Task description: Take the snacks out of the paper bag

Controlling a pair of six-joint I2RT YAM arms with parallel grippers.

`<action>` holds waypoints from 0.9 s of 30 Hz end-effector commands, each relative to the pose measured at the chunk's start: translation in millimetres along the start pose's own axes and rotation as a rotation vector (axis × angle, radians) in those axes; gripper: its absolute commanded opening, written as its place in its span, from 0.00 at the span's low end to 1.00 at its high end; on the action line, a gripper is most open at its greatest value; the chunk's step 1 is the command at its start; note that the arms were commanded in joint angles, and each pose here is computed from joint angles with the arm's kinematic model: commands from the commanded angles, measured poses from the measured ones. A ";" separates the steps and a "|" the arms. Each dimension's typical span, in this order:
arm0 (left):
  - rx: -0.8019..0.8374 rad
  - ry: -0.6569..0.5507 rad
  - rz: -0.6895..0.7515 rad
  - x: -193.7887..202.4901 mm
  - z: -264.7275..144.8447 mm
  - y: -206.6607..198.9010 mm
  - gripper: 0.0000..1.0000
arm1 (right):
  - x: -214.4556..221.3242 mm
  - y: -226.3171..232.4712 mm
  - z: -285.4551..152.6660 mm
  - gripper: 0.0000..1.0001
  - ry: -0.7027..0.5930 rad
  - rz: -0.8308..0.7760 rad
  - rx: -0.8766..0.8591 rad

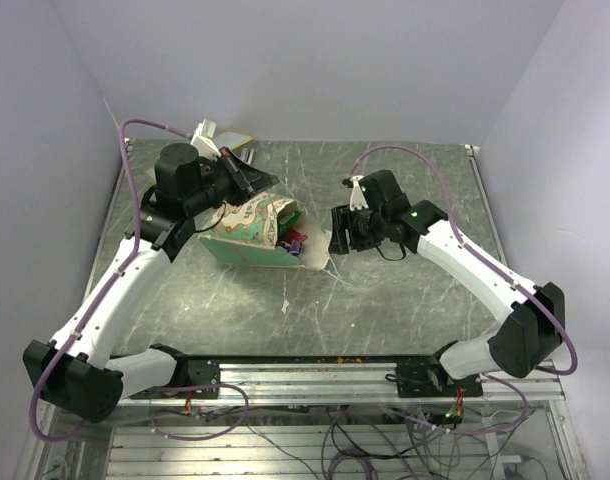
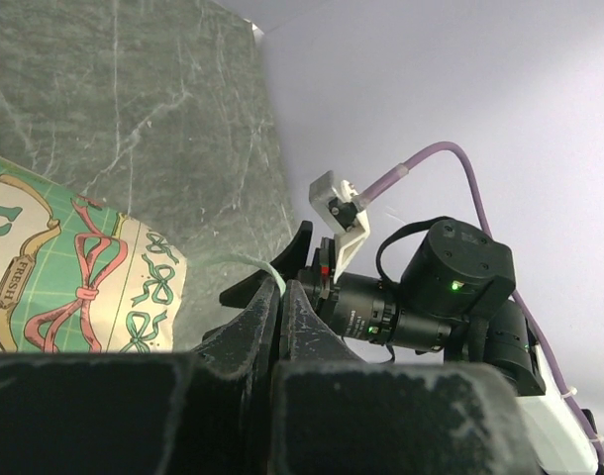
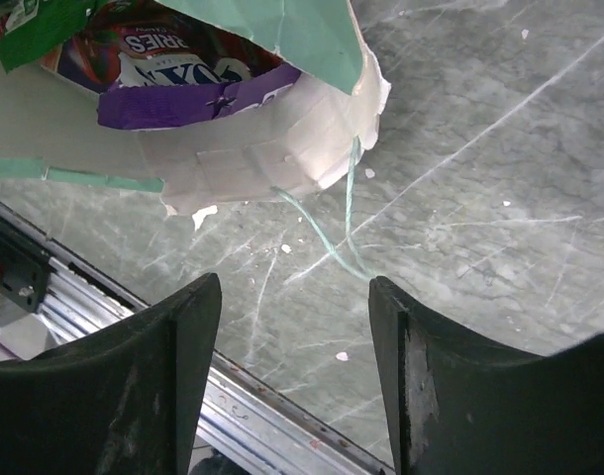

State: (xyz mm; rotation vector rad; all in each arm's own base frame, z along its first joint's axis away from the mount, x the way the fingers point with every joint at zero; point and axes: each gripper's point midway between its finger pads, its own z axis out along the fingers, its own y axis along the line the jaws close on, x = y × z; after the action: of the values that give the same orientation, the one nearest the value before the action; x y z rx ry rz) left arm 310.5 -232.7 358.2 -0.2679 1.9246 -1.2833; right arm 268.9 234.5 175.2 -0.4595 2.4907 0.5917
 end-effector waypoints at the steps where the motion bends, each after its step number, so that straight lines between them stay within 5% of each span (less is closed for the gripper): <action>1: 0.012 -0.034 0.018 -5.8 -8.3 -8.9 0.07 | -10.2 7.1 -12.1 0.63 -0.044 -0.075 -0.036; 7: -0.041 -0.035 0.038 -9.4 -12.8 -6.7 0.07 | -40.2 63.9 -23.5 0.64 -0.305 -0.237 -0.350; 10: -0.067 -0.040 0.040 -12.0 -15.8 -6.4 0.07 | -67.0 53.8 -16.9 0.68 -0.389 -0.069 -0.263; 18: -0.049 -0.054 -0.002 -18.1 -10.8 -13.4 0.07 | -53.8 56.3 30.0 0.63 -0.263 0.241 -0.228; 27: -0.082 -0.063 -0.019 -22.0 -9.4 -9.9 0.07 | -30.5 59.8 66.6 0.62 -0.114 0.336 -0.086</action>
State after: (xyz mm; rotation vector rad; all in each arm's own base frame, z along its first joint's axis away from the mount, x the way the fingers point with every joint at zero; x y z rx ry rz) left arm 312.5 -222.0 355.6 -0.3585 1.9818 -1.2009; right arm 295.6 322.3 173.0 -0.1415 2.3782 0.9127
